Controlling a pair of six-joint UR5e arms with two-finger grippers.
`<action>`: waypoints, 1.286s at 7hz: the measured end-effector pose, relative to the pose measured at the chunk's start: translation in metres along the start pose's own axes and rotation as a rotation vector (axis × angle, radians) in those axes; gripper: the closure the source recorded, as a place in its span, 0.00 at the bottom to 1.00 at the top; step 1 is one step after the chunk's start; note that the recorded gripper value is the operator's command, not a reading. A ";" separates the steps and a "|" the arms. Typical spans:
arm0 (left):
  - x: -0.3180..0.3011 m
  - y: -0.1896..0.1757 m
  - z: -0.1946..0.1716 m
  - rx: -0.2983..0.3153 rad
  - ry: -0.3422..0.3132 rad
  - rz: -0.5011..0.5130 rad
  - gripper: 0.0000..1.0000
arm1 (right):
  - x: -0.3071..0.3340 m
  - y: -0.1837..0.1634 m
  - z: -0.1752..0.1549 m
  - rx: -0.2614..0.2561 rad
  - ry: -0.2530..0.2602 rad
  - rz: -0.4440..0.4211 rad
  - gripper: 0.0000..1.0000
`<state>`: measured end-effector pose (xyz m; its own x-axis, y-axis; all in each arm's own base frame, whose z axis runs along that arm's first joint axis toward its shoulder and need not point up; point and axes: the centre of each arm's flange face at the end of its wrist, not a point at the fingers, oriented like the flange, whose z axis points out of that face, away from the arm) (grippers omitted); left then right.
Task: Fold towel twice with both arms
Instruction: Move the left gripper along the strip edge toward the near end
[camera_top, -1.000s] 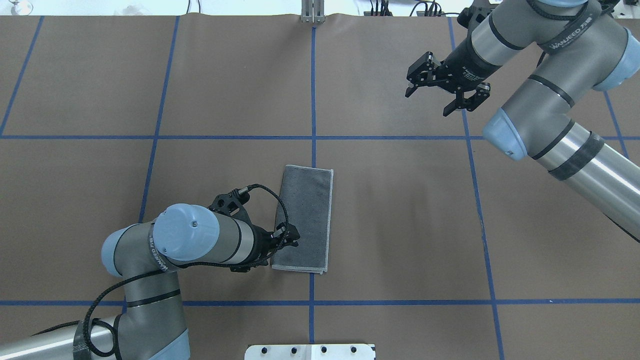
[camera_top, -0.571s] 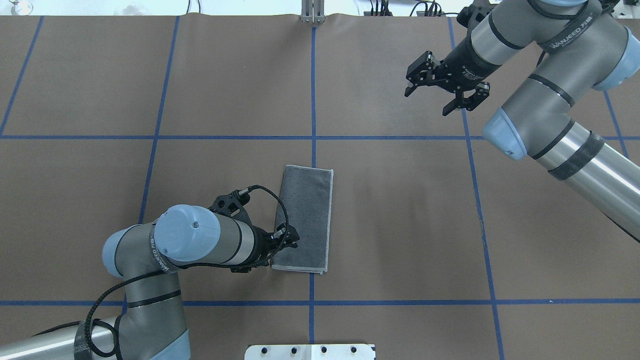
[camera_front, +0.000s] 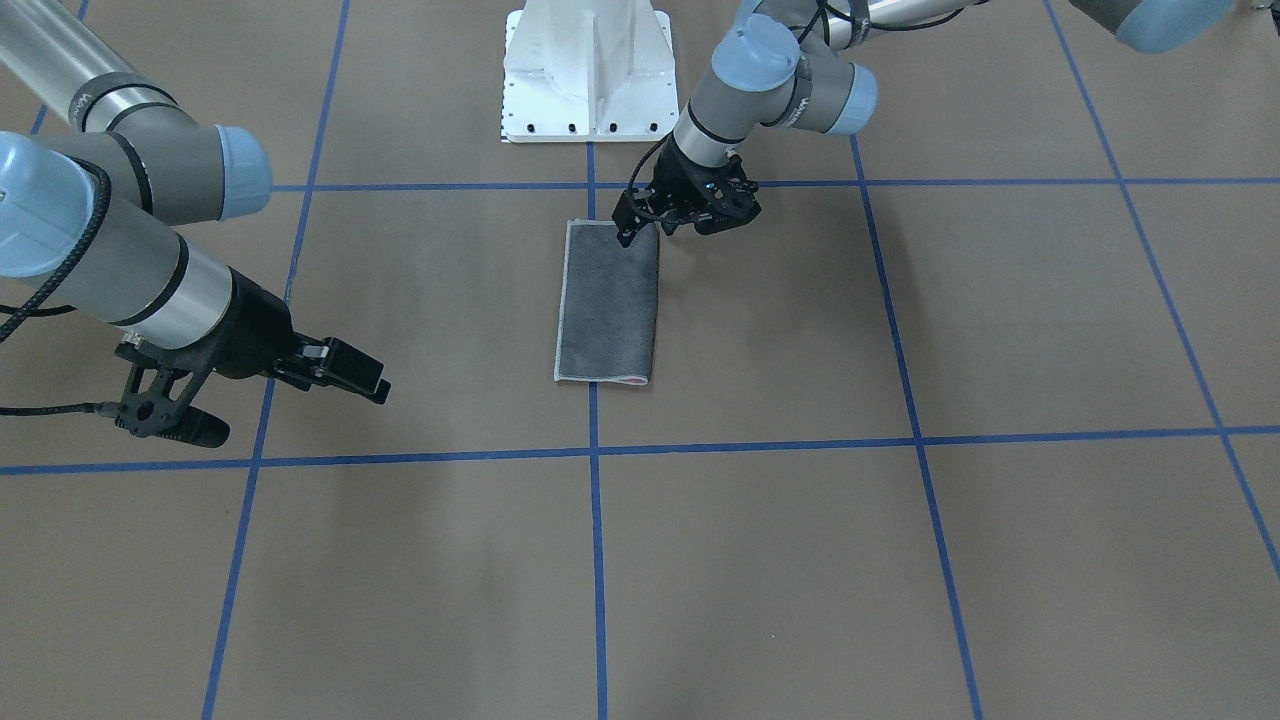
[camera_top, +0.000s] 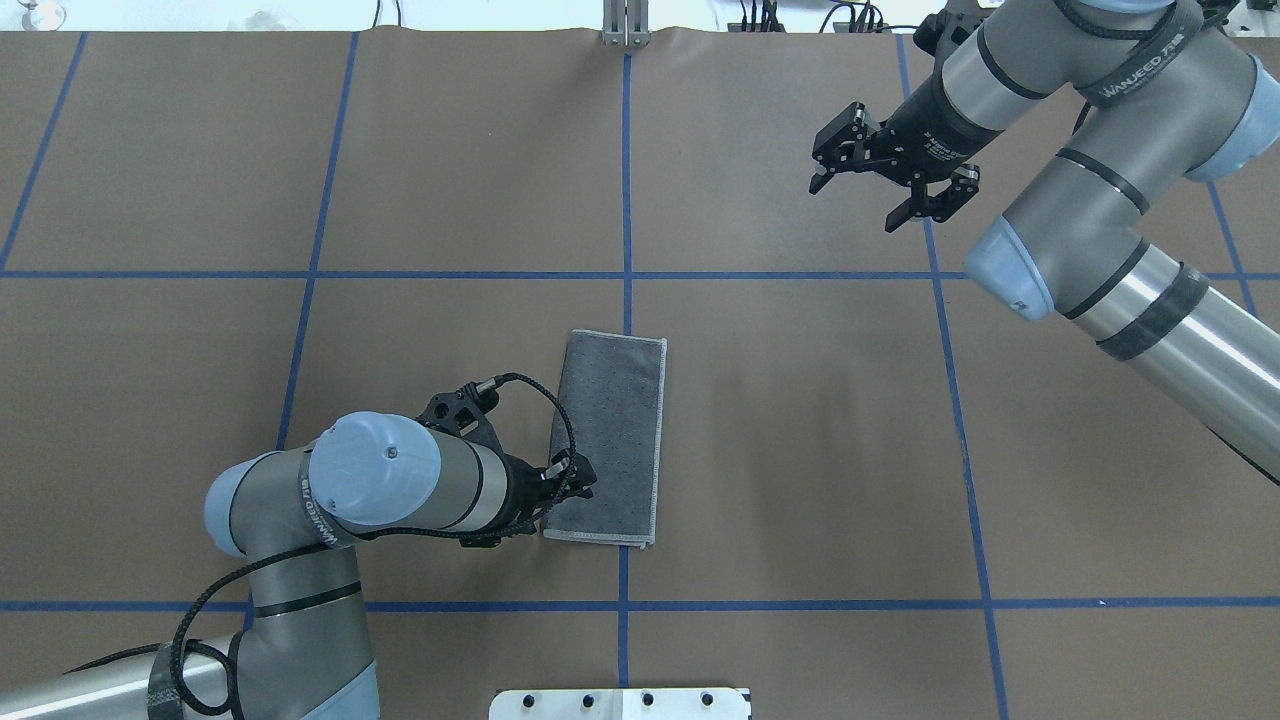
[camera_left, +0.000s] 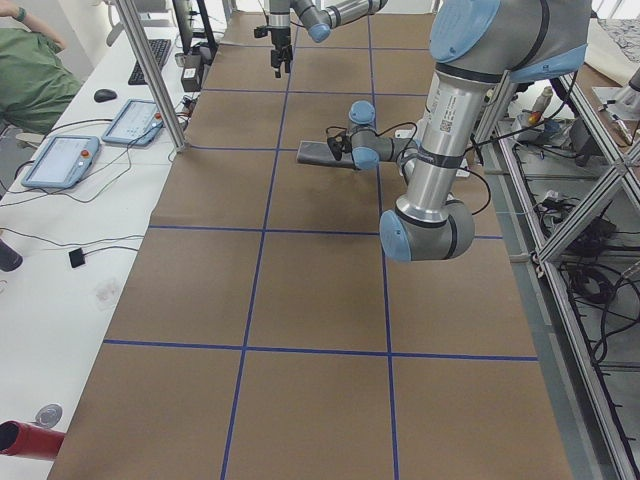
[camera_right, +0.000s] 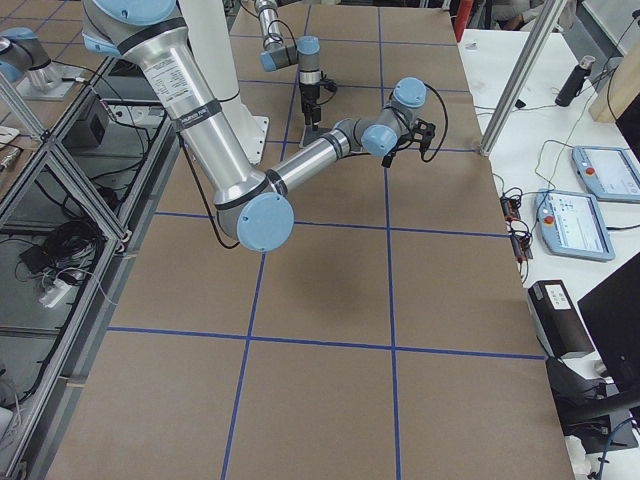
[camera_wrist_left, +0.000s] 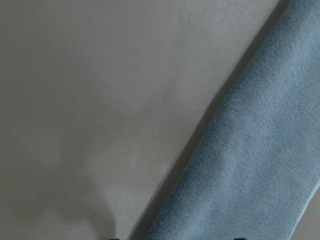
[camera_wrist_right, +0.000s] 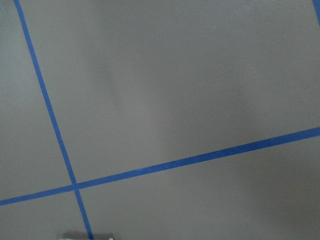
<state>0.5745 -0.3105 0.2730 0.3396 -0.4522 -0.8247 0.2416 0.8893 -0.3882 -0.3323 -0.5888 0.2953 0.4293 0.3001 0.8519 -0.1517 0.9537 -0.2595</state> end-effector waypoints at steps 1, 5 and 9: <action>0.000 0.000 0.000 0.000 0.000 0.000 0.28 | 0.000 0.000 0.000 0.000 0.000 0.000 0.00; -0.002 0.011 0.005 -0.014 -0.007 0.008 0.46 | 0.001 -0.001 0.001 0.000 0.002 0.002 0.00; 0.001 0.014 0.001 -0.020 0.002 0.010 0.92 | 0.002 -0.001 0.001 -0.001 0.003 0.004 0.00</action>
<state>0.5796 -0.2983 0.2672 0.3401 -0.4429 -0.8296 0.2196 0.8952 -0.3879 -0.3325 -0.5893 0.2978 0.4314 0.3043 0.8493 -0.1530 0.9524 -0.2636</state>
